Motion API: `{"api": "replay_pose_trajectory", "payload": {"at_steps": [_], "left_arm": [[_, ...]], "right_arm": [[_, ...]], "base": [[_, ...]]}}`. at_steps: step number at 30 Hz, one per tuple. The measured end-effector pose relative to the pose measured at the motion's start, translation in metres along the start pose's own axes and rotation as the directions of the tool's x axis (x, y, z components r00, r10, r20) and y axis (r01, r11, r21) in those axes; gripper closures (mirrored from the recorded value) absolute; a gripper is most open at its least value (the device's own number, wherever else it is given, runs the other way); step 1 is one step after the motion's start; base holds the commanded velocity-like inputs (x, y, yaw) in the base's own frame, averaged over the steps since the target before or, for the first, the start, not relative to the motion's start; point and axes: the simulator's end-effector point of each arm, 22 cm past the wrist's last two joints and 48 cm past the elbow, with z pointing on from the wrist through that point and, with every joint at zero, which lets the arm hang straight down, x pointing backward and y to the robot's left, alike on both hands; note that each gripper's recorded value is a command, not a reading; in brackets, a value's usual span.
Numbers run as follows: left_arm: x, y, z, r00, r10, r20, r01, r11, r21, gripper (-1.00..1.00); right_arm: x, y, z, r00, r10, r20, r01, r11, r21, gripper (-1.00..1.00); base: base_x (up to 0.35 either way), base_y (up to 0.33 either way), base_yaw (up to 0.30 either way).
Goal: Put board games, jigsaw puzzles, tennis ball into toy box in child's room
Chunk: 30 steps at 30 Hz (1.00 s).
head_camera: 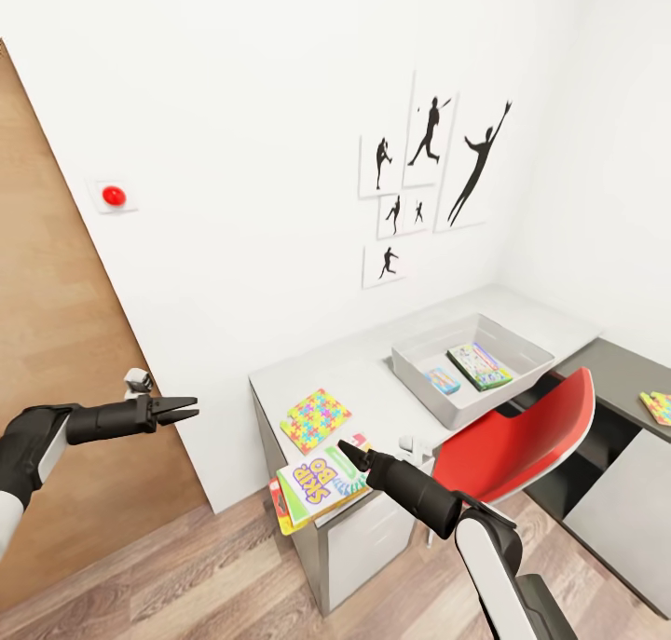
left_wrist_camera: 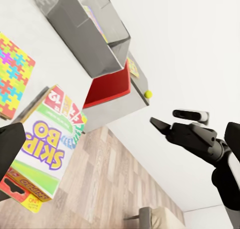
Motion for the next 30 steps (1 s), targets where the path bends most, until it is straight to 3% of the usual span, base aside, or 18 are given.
{"api": "replay_pose_trajectory", "payload": {"at_steps": [12,30], "left_arm": [[-0.001,0.004,0.002,1.000,0.007,0.002,-0.007,0.999,-0.035,-1.00],[-0.005,-0.005,0.000,1.000,0.024,0.009,-0.024,0.999,-0.035,-1.00]], "right_arm": [[-0.002,0.004,-0.001,1.000,-0.006,0.005,0.006,1.000,-0.007,-1.00],[-0.007,0.018,-0.004,1.000,-0.019,0.018,0.019,0.999,-0.043,-1.00]], "base": [[0.000,0.000,0.000],[0.000,0.000,0.000]]}}
